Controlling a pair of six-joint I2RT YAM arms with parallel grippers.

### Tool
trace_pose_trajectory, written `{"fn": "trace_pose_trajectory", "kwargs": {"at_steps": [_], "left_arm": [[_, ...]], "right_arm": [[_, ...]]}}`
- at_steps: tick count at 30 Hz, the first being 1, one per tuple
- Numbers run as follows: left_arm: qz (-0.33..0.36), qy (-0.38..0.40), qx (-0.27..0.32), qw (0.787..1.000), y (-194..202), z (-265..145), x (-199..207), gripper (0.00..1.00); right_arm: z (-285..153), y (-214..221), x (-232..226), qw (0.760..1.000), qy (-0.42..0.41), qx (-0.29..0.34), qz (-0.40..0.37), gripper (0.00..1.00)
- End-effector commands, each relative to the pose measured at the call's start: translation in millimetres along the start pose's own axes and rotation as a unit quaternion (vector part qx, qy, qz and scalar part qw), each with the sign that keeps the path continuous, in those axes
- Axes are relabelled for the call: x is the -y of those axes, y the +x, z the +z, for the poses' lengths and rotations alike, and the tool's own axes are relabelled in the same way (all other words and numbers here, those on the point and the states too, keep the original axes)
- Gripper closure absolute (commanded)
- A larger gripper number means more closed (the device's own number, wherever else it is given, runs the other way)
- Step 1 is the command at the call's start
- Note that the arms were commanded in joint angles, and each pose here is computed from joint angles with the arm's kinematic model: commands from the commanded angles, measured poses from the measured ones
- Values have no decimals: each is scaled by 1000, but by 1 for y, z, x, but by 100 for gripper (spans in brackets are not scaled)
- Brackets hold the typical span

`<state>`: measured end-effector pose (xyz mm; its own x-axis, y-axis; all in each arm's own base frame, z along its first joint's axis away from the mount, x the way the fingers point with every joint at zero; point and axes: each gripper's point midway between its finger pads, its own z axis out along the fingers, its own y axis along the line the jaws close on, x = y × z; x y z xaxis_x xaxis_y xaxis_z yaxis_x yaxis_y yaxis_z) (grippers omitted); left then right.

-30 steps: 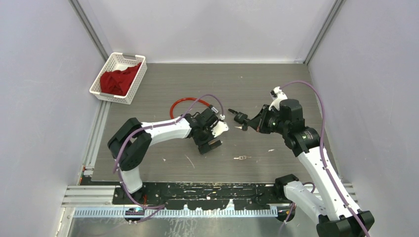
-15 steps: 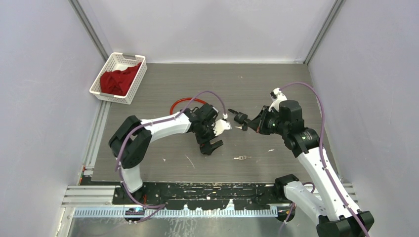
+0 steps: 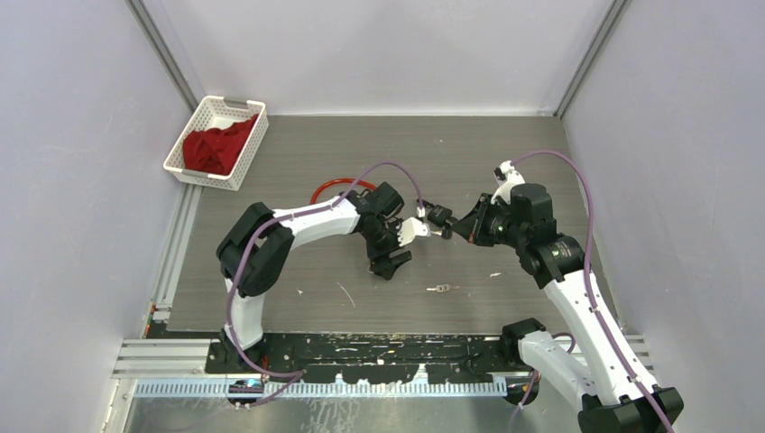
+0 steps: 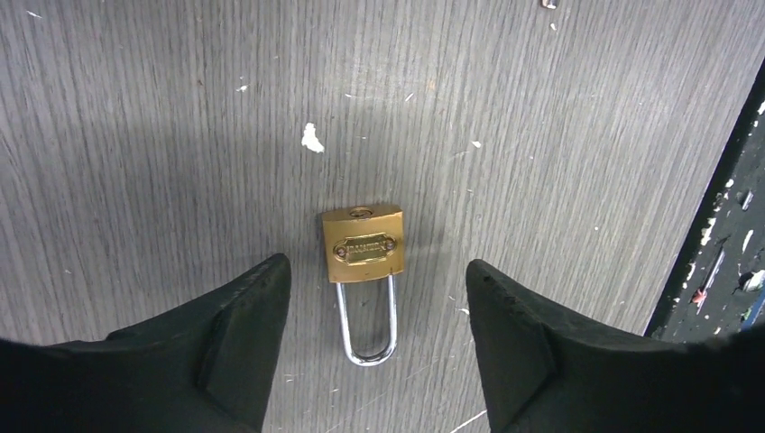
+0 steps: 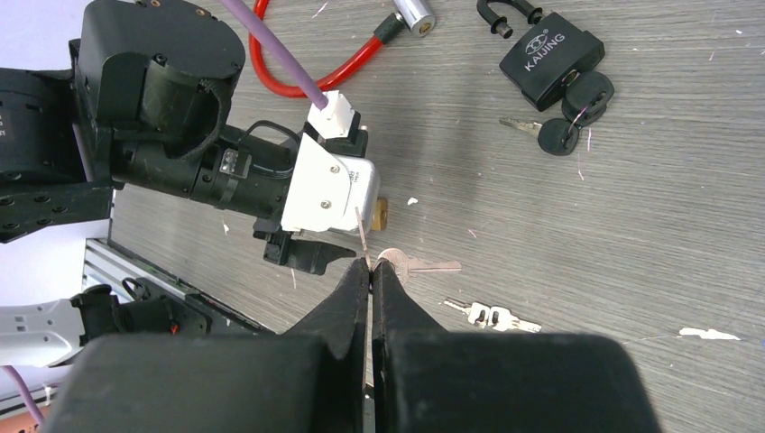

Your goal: Unlock with the key

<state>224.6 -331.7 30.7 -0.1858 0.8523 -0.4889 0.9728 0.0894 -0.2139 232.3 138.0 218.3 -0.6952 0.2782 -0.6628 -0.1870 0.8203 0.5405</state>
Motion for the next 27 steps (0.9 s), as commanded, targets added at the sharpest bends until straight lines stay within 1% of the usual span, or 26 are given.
{"fn": "trace_pose_trajectory", "kwargs": {"at_steps": [1, 4, 9, 12, 16, 19, 20, 23, 27], "left_arm": [[-17, 23, -9, 1000, 8, 6, 8, 32], [-14, 4, -11, 1000, 14, 8, 6, 37], [-3, -47, -27, 999, 16, 15, 0, 39], [-8, -77, -35, 996, 17, 19, -9, 46], [-4, -115, -42, 992, 24, 21, -21, 65], [-1, -125, -49, 991, 28, 19, -24, 92], [-1, -125, -51, 991, 29, 18, -23, 99], [1, -123, -55, 991, 26, 10, -21, 100], [24, -134, -44, 990, 13, -8, -22, 100]], "right_arm": [[-8, -16, -9, 999, -13, 29, -15, 99], [-8, -17, -10, 999, -14, 29, -17, 99], [-8, -17, -10, 999, -13, 30, -17, 99], [-8, -18, -9, 999, -10, 30, -17, 99], [-12, -23, -11, 999, -6, 35, -20, 99], [-14, -23, -11, 999, -6, 35, -22, 99], [-14, -23, -12, 999, -7, 34, -22, 99], [-13, -22, -12, 999, -8, 32, -23, 99], [-11, -22, -14, 999, -14, 30, -24, 99]]}}
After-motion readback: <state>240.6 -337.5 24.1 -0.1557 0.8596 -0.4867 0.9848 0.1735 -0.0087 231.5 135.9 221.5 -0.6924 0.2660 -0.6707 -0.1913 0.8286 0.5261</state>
